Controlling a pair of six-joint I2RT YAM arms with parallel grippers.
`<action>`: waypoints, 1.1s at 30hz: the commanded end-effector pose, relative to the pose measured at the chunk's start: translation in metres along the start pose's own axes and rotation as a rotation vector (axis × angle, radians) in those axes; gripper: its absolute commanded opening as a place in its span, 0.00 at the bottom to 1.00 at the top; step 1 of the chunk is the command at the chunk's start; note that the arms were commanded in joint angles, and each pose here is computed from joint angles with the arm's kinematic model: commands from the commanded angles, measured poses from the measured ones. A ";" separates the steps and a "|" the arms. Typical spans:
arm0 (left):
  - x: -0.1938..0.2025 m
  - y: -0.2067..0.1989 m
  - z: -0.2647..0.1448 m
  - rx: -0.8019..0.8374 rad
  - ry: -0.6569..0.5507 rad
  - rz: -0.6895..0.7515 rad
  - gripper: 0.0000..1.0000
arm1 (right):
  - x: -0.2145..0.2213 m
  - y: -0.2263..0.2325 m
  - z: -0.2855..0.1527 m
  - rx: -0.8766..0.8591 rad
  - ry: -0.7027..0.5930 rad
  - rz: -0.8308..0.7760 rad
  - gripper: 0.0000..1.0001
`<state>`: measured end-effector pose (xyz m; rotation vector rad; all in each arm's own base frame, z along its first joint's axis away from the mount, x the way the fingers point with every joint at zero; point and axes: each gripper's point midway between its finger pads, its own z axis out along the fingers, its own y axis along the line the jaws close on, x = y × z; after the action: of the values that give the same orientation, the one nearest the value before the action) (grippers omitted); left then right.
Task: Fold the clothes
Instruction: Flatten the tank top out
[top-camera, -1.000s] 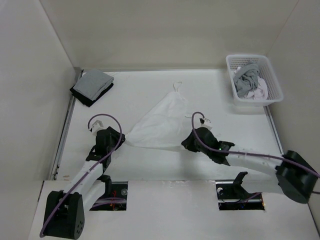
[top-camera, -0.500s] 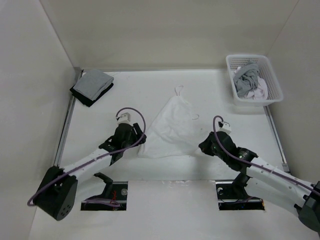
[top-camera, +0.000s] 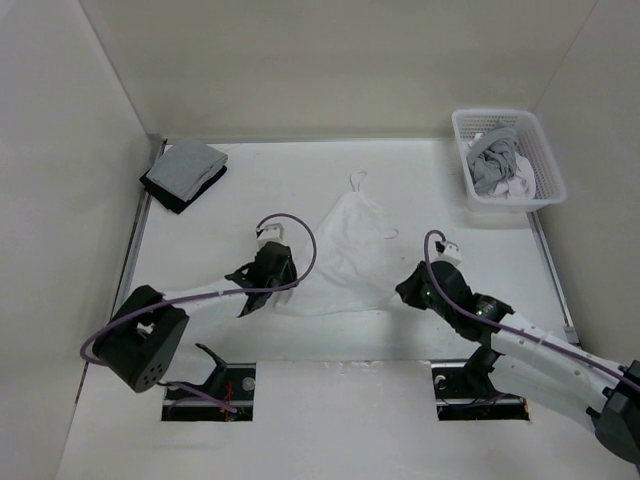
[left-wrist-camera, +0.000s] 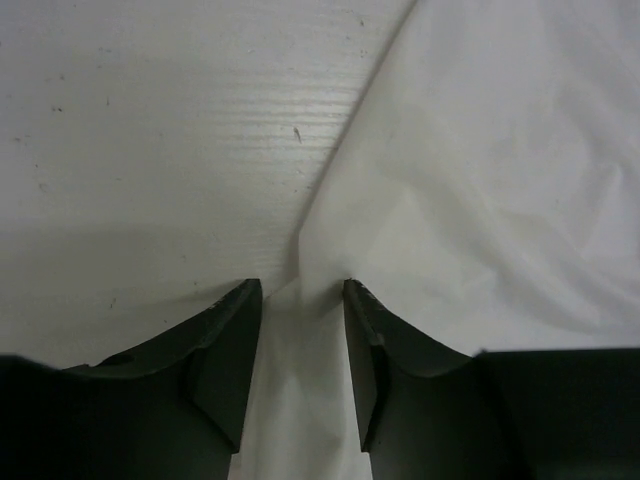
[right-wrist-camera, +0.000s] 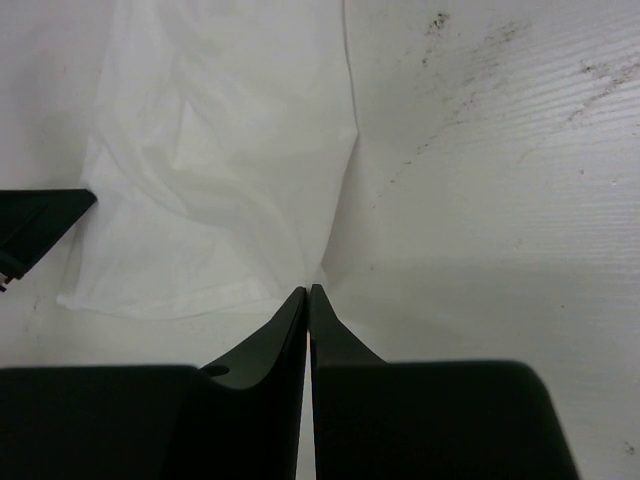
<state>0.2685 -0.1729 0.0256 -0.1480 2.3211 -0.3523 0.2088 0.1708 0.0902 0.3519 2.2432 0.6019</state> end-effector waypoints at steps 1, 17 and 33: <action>-0.029 -0.020 0.011 0.041 -0.090 0.005 0.30 | -0.021 0.023 0.000 -0.072 -0.063 0.006 0.07; -0.107 -0.050 -0.143 0.252 -0.321 -0.198 0.02 | -0.082 0.072 -0.104 -0.294 -0.237 -0.043 0.06; -0.105 -0.024 -0.021 0.058 -0.135 -0.191 0.10 | -0.066 0.052 -0.005 -0.171 -0.122 -0.079 0.06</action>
<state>0.2890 -0.1557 0.1003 -0.3616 2.2497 -0.3869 0.2306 0.1726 0.1398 0.2324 2.1619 0.6102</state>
